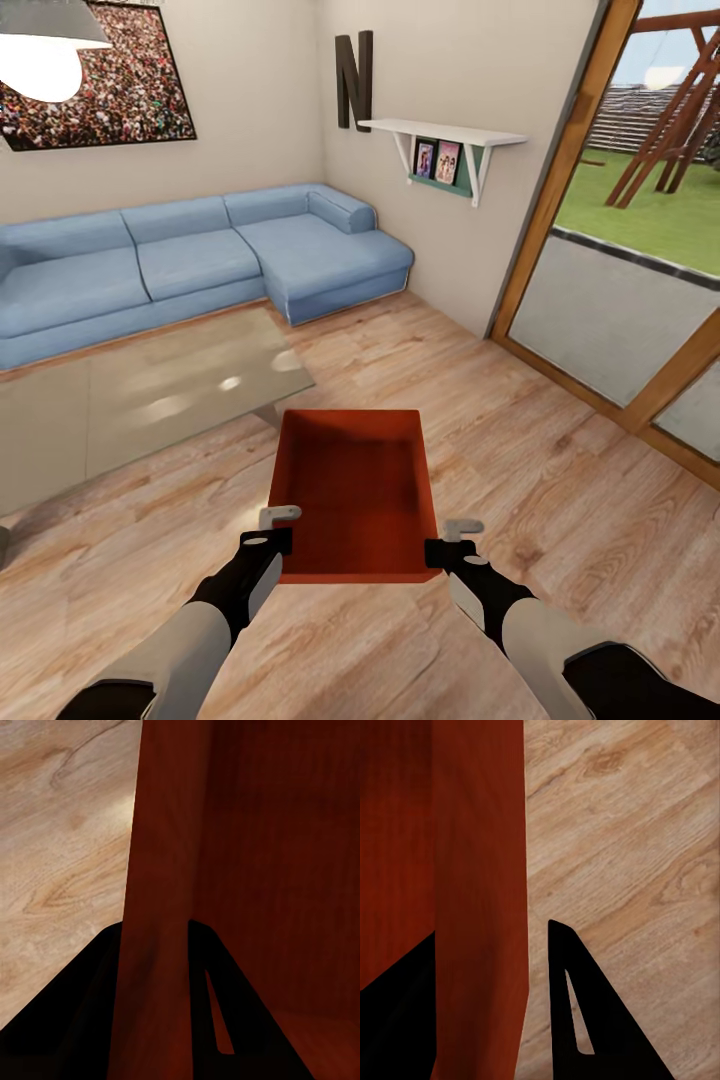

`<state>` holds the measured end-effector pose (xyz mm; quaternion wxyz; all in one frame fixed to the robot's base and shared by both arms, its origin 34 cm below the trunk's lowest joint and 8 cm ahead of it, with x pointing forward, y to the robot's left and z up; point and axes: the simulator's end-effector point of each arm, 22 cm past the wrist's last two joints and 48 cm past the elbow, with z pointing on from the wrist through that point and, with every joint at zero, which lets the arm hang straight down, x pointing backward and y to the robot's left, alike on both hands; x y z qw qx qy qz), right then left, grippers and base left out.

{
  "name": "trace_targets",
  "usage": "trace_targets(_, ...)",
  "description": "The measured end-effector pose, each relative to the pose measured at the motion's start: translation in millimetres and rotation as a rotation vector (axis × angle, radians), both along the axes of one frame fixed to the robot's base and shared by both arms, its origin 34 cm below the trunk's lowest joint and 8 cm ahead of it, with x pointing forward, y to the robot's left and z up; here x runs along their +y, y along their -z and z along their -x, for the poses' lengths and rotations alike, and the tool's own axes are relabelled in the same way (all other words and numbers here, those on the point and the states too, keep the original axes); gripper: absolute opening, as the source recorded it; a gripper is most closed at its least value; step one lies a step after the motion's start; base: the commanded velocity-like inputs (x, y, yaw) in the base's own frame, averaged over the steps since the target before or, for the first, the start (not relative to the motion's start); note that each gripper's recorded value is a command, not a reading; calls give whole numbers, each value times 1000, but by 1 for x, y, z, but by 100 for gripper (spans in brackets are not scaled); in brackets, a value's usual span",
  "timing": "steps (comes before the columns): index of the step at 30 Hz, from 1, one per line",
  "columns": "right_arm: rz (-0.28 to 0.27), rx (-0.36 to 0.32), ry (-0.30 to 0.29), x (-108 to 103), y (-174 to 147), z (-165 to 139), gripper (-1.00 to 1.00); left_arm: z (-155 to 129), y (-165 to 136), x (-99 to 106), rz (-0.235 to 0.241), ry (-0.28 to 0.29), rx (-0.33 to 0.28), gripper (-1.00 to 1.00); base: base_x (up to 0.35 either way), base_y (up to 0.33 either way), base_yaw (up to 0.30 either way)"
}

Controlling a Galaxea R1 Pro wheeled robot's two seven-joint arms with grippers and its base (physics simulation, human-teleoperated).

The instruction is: Move the two storage containers from the living room to the garage. In the garage, place one container on the floor and stack the other container on top of it (either order is fine).

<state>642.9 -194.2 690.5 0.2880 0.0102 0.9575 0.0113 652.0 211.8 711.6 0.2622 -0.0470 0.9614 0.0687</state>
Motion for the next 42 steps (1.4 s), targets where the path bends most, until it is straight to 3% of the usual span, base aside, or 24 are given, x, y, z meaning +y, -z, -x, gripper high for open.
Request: trace_targets(42, -1, -63, 2, 0, -35, -18, -100, -17, -36, 0, -2, 4, -60, -100, 0, 0, 0)
